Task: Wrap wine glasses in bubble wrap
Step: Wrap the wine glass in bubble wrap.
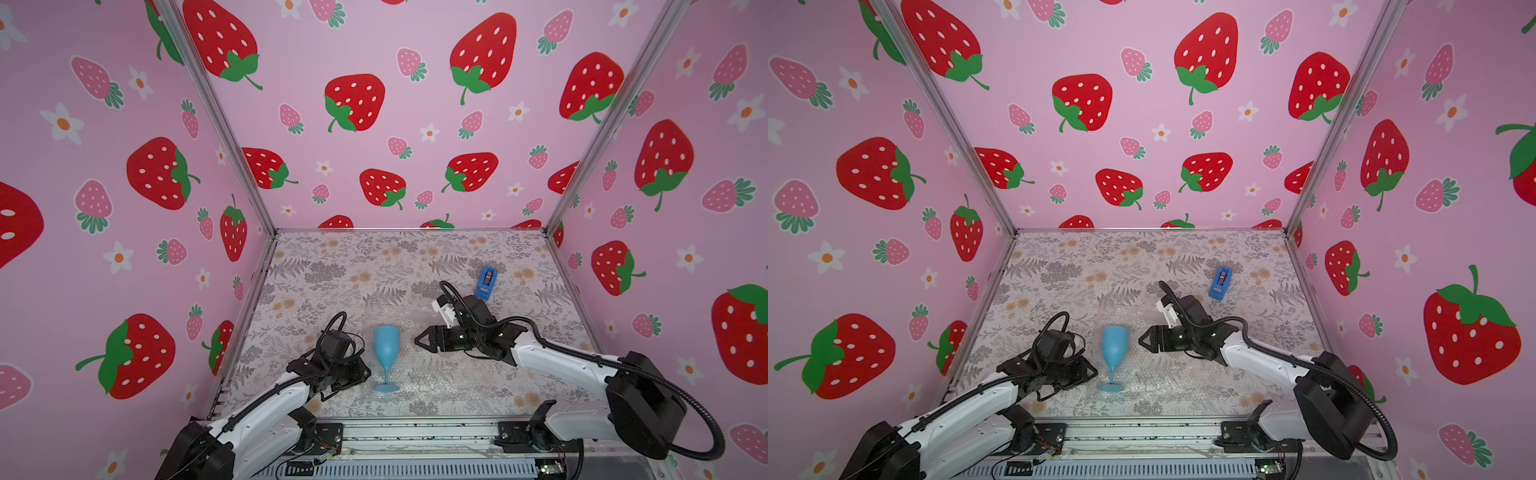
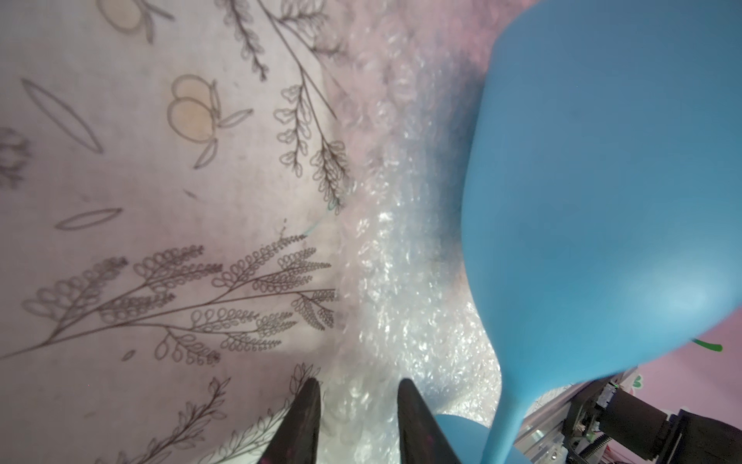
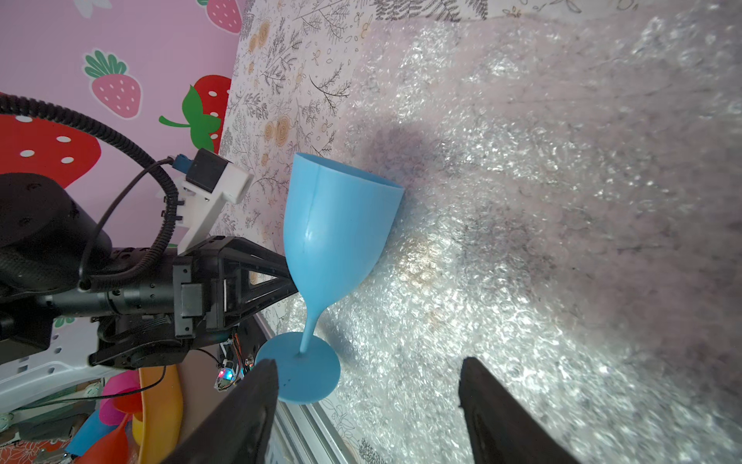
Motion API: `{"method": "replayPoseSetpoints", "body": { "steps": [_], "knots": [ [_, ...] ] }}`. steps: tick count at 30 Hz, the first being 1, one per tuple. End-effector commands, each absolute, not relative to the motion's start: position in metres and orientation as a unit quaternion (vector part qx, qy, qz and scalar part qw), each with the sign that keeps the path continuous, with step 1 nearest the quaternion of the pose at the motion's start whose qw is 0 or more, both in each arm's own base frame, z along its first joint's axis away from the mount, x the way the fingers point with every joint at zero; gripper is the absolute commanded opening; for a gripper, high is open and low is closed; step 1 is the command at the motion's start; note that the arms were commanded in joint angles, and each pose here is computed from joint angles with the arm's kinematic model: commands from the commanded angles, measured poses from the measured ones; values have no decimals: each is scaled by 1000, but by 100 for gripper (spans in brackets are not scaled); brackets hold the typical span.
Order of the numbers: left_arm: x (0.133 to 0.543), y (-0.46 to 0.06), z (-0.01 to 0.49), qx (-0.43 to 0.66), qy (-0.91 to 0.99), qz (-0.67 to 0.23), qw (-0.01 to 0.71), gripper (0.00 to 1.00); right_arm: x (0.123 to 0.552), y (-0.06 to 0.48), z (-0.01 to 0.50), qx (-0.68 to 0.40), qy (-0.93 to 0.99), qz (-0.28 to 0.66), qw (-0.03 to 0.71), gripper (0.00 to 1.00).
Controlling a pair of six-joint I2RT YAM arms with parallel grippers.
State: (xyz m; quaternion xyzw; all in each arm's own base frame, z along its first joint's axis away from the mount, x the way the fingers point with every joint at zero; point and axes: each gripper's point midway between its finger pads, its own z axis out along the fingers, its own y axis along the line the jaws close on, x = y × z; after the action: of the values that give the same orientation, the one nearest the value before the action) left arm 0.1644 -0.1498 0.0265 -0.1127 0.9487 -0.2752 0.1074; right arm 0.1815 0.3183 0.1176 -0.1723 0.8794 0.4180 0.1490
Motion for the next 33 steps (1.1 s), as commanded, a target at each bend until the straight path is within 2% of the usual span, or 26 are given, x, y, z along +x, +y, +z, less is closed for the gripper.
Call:
{"method": "replayPoseSetpoints", "body": {
  "steps": [1,5,12,14,22,33],
  "knots": [
    [163,-152,24,-111,947,-282,106,31,186,329,127,-165,874,428,158,72],
    [166,-155,29,-102,944,-292,115,21,183,335,118,-164,876,428,149,71],
    [174,-164,45,-81,934,-319,141,11,187,344,97,-144,879,434,134,59],
    [176,-166,49,-78,930,-327,149,0,189,343,91,-138,884,426,132,56],
    [179,-178,67,-53,916,-357,173,0,191,338,76,-132,900,397,123,53],
    [185,-206,97,-7,905,-379,193,0,190,336,65,-128,906,388,113,52]
  ]
}}
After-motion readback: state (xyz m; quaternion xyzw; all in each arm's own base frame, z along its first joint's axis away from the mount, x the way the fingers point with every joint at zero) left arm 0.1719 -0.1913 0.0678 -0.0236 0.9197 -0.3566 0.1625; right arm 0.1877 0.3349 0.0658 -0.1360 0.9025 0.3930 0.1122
